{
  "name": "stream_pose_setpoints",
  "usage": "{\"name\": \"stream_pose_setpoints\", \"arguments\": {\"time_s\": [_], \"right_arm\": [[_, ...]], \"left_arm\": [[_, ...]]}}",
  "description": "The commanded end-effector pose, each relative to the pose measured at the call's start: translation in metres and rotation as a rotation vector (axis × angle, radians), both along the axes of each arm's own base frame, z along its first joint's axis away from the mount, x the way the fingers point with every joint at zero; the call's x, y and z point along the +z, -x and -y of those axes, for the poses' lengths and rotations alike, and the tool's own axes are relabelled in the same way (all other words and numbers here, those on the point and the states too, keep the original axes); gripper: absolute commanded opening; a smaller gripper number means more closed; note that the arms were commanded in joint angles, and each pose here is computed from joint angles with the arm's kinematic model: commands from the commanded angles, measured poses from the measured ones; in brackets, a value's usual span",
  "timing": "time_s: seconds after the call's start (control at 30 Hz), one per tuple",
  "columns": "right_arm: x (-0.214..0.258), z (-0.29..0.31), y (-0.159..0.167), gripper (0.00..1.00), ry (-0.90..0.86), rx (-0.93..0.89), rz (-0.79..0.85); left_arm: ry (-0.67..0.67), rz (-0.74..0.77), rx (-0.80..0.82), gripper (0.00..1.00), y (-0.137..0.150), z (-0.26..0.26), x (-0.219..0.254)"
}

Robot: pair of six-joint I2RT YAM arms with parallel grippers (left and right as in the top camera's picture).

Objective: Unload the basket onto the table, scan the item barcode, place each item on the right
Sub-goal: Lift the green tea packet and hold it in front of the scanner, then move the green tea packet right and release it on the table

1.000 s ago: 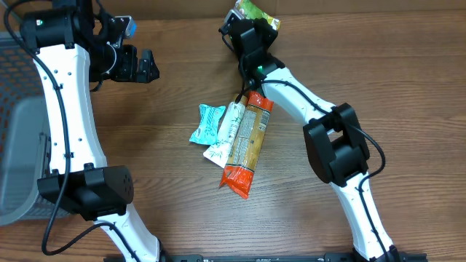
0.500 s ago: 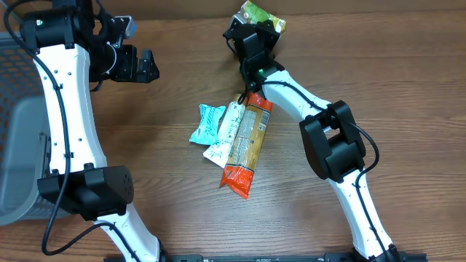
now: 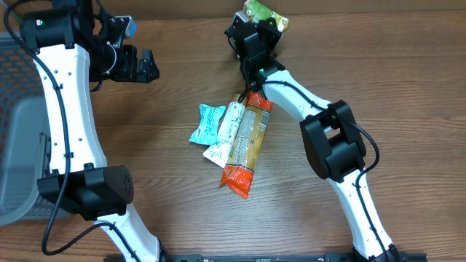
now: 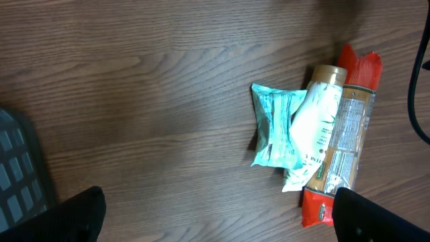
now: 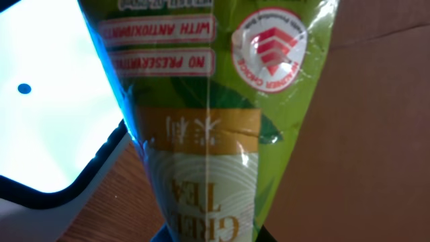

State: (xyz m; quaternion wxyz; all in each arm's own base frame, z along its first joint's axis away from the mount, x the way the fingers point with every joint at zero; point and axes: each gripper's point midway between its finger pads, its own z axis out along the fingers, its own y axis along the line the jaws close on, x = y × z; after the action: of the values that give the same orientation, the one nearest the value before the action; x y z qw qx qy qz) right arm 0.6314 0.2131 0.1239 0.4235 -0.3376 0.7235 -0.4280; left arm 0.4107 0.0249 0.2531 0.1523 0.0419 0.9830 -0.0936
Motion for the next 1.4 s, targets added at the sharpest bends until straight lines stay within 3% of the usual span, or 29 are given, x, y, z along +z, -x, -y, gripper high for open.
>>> {"name": "stream_pose_setpoints", "arguments": {"time_s": [0.0, 0.17, 0.33, 0.47, 0.6, 0.7, 0.87, 1.07, 1.23, 1.37], "right_arm": [[0.031, -0.006, 0.005, 0.04, -0.020, -0.021, 0.050], [0.066, -0.012, 0.021, 0.04, -0.119, -0.028, 0.060], [0.118, -0.024, 0.066, 0.04, -0.311, 0.001, 0.003], [0.154, -0.055, 0.133, 0.04, -0.680, 0.166, -0.236], [0.181, -0.056, 0.195, 0.04, -1.118, 0.152, -0.494], [0.183, -0.018, 0.222, 0.04, -1.298, -0.023, -0.627], [0.139, 0.079, 0.222, 0.04, -1.398, -0.497, -0.619], [0.057, 0.180, 0.226, 0.04, -1.490, -1.061, -0.438], [-0.012, 0.234, 0.239, 0.04, -1.563, -1.345, -0.295], [-0.055, 0.262, 0.248, 0.04, -1.630, -1.466, -0.183]], "left_arm": [[0.006, 0.003, -0.018, 1.00, -0.002, 0.001, -0.002], [0.006, 0.003, -0.018, 1.00, -0.002, 0.001, -0.002], [0.006, 0.003, -0.018, 1.00, -0.002, 0.001, -0.002], [0.006, 0.003, -0.018, 1.00, -0.002, 0.001, -0.002], [0.006, 0.003, -0.018, 1.00, -0.002, 0.001, -0.002], [0.006, 0.003, -0.019, 0.99, -0.002, 0.001, -0.002], [0.006, 0.003, -0.018, 0.99, -0.002, 0.001, -0.002], [0.006, 0.003, -0.019, 1.00, -0.002, 0.001, -0.002], [0.006, 0.003, -0.019, 0.99, -0.002, 0.001, -0.002], [0.006, 0.003, -0.018, 1.00, -0.002, 0.001, -0.002]]}}
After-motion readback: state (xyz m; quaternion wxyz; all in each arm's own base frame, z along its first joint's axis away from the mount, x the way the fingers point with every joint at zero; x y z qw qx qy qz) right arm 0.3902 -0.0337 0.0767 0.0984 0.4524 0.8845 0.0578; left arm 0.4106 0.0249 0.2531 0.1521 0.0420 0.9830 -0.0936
